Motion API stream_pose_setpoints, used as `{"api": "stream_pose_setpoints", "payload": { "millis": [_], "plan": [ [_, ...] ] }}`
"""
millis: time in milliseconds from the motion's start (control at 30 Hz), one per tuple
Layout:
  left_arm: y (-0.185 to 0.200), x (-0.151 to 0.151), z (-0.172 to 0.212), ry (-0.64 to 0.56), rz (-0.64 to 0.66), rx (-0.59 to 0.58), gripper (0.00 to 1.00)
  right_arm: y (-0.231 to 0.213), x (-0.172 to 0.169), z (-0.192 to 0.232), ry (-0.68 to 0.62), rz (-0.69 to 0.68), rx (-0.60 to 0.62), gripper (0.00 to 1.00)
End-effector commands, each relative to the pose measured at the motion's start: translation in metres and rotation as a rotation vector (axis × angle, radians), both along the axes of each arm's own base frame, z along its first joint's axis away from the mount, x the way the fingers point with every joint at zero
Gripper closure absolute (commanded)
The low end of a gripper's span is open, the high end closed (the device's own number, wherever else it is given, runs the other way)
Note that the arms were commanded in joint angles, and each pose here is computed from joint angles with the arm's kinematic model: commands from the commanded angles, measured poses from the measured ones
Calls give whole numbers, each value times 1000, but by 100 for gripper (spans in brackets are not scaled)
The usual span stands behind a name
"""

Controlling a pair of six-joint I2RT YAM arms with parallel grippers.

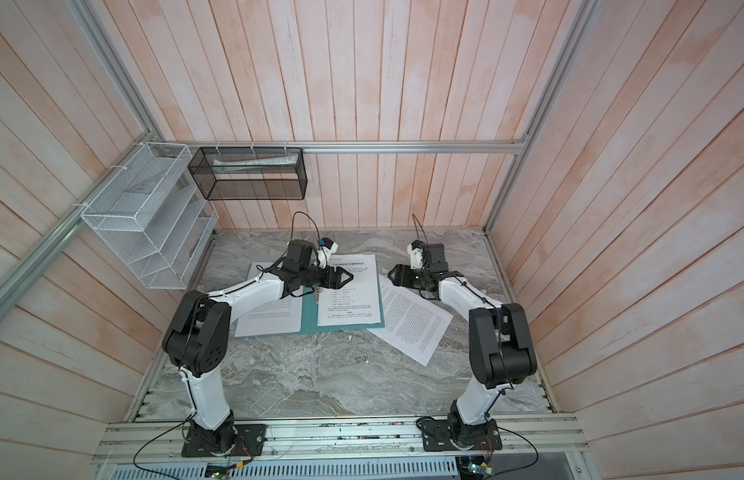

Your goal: Put the files into the folder

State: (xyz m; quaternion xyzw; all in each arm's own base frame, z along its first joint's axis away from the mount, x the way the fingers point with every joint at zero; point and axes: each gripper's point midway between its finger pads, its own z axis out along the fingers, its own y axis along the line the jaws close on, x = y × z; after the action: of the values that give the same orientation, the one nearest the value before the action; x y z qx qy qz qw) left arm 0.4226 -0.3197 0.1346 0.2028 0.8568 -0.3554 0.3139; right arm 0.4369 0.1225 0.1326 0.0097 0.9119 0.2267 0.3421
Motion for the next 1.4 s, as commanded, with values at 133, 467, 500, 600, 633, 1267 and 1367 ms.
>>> {"api": "stream_pose_setpoints", "payload": {
  "millis": [133, 467, 500, 600, 633, 1267, 1367],
  "plan": [
    [-58, -36, -2, 33, -19, -35, 19, -103, -20, -48, 155, -259, -393, 28],
    [-104, -68, -40, 95, -96, -11, 19, -142, -47, -100, 331, -356, -555, 9],
    [-107, -69, -44, 100, -101, -8, 19, -141, -50, -102, 337, -358, -544, 9],
    [-111, -71, -57, 124, -111, -6, 19, -129, -62, -113, 373, -329, -443, 10],
    [-112, -71, -62, 132, -115, -5, 19, -125, -68, -116, 386, -323, -414, 10],
    [-100, -86, -103, 184, -161, 27, 19, -9, -153, -86, 433, 27, 243, 17],
    [-97, -87, -102, 184, -163, 25, 19, 5, -155, -70, 388, 84, 349, 18]
  ]
}}
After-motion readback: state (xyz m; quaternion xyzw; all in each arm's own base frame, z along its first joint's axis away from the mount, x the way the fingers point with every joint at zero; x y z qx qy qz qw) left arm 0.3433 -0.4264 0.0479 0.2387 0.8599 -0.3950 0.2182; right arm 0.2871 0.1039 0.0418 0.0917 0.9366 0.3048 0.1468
